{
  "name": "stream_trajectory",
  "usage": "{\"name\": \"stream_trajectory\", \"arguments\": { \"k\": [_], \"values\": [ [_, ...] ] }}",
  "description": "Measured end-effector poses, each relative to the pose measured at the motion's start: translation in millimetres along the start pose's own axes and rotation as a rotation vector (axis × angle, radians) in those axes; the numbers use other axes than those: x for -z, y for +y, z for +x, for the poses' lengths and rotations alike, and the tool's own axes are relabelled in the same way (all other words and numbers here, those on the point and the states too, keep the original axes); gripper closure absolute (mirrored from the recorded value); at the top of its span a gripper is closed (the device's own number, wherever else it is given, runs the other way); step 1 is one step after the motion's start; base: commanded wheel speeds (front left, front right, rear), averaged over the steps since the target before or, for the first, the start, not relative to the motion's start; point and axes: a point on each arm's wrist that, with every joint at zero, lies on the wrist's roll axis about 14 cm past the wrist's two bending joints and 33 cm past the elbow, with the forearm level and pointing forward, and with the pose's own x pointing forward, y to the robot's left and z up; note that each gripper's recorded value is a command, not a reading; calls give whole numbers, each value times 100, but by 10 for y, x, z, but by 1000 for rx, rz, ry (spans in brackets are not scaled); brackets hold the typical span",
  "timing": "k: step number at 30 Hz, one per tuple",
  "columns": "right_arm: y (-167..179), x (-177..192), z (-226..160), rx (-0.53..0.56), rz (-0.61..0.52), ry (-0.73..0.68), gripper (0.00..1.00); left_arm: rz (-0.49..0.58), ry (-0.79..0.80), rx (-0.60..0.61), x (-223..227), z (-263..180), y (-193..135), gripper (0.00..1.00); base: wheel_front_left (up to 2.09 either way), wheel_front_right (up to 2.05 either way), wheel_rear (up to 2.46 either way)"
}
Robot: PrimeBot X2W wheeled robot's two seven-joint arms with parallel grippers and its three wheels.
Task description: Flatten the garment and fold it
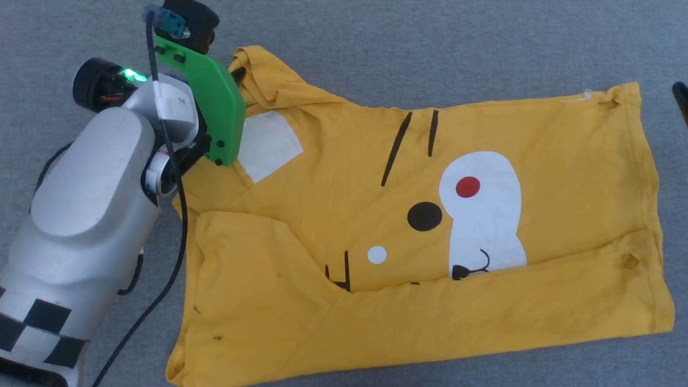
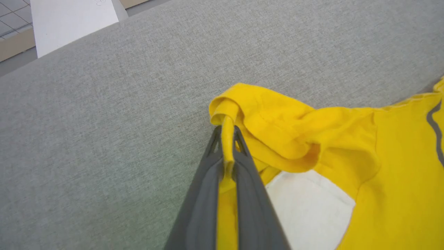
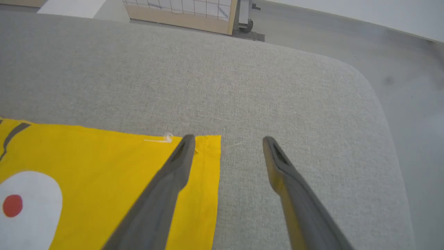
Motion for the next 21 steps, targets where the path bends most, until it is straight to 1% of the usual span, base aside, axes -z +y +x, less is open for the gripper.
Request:
{"name": "stream_trajectory", "arguments": {
  "k": [4, 10, 15, 16, 17, 18, 21],
  "values": [
    [32, 166, 202, -19, 38, 130, 0, -6, 3, -4, 36, -30, 3, 100, 0, 0, 0],
    [65, 358, 453, -24, 59, 241, 0, -21, 30, 6, 175, 26, -19, 100, 0, 0, 0],
    [187, 631, 578, -51, 63, 343, 0, -36, 47, 1, 261, 54, 14, 100, 0, 0, 0],
    [207, 670, 594, -56, 68, 358, 5, -37, 47, -1, 264, 54, 25, 100, 0, 0, 0],
    [214, 692, 603, -57, 69, 369, 61, -38, 48, -3, 271, 53, 34, 100, 0, 0, 0],
    [221, 701, 614, -59, 67, 377, 100, -40, 50, -5, 282, 52, 42, 100, 0, 0, 0],
    [235, 676, 642, -62, 65, 376, 100, -41, 44, -11, 280, 46, 64, 100, 0, 0, 0]
  ]
}}
